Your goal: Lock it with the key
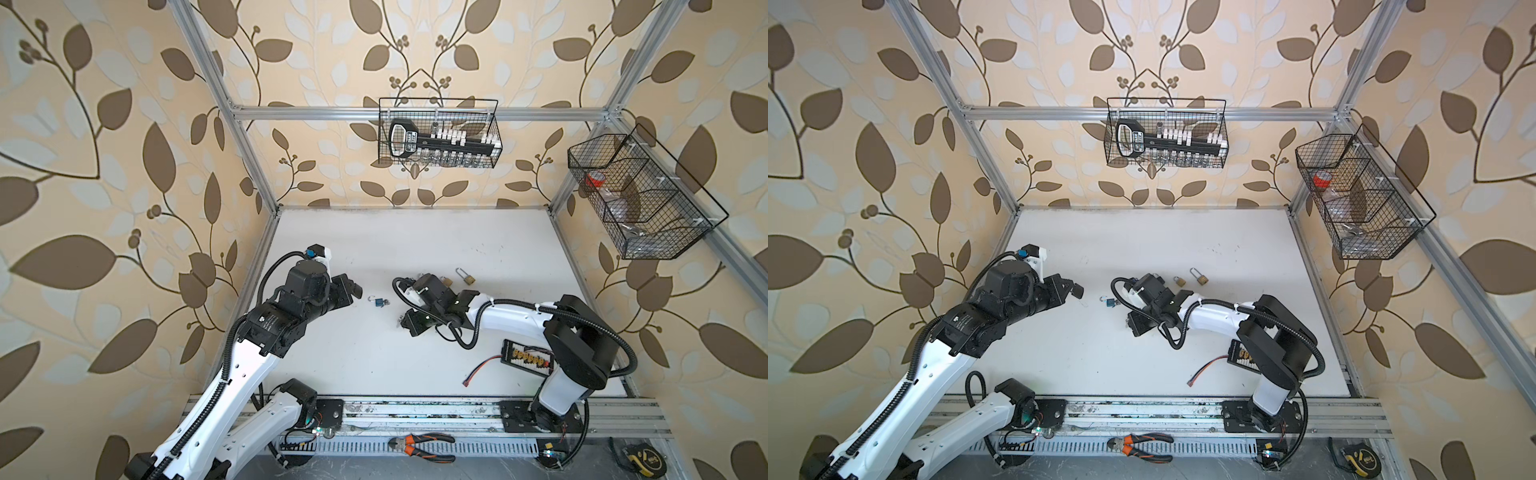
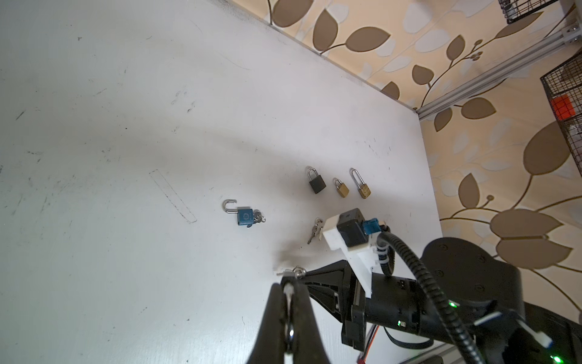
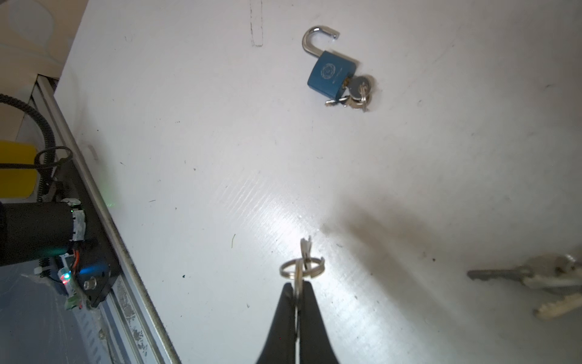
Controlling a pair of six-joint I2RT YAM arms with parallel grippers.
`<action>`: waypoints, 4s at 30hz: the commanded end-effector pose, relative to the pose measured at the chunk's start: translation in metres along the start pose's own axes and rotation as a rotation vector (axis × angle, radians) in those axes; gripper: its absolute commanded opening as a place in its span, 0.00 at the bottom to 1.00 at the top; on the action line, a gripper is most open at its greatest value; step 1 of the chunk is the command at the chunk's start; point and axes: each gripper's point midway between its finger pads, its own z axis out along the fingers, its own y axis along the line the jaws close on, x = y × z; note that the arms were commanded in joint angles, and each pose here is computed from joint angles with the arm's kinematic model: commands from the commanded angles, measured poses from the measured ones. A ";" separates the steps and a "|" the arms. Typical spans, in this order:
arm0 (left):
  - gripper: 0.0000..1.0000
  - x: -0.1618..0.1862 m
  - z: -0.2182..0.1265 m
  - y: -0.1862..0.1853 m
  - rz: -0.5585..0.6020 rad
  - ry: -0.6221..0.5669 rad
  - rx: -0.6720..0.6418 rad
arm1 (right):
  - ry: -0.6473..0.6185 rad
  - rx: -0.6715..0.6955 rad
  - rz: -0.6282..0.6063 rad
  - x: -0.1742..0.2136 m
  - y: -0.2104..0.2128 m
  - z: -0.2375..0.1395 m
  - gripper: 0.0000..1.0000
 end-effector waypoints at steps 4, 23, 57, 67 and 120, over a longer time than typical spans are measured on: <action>0.00 -0.006 -0.004 -0.002 -0.023 -0.027 0.015 | -0.017 0.073 0.031 -0.018 -0.018 0.009 0.00; 0.00 0.002 0.005 -0.023 -0.007 0.045 0.119 | -0.026 0.152 0.054 -0.039 -0.053 0.030 0.00; 0.00 0.015 0.003 -0.105 -0.011 0.144 0.581 | -0.735 0.052 -0.316 -0.069 0.017 -0.201 0.53; 0.00 0.039 -0.006 -0.154 0.115 0.142 0.700 | -0.890 0.061 -0.672 -0.049 0.070 -0.243 0.69; 0.00 0.049 -0.012 -0.165 0.185 0.169 0.714 | -0.767 0.090 -0.612 -0.062 0.083 -0.213 0.00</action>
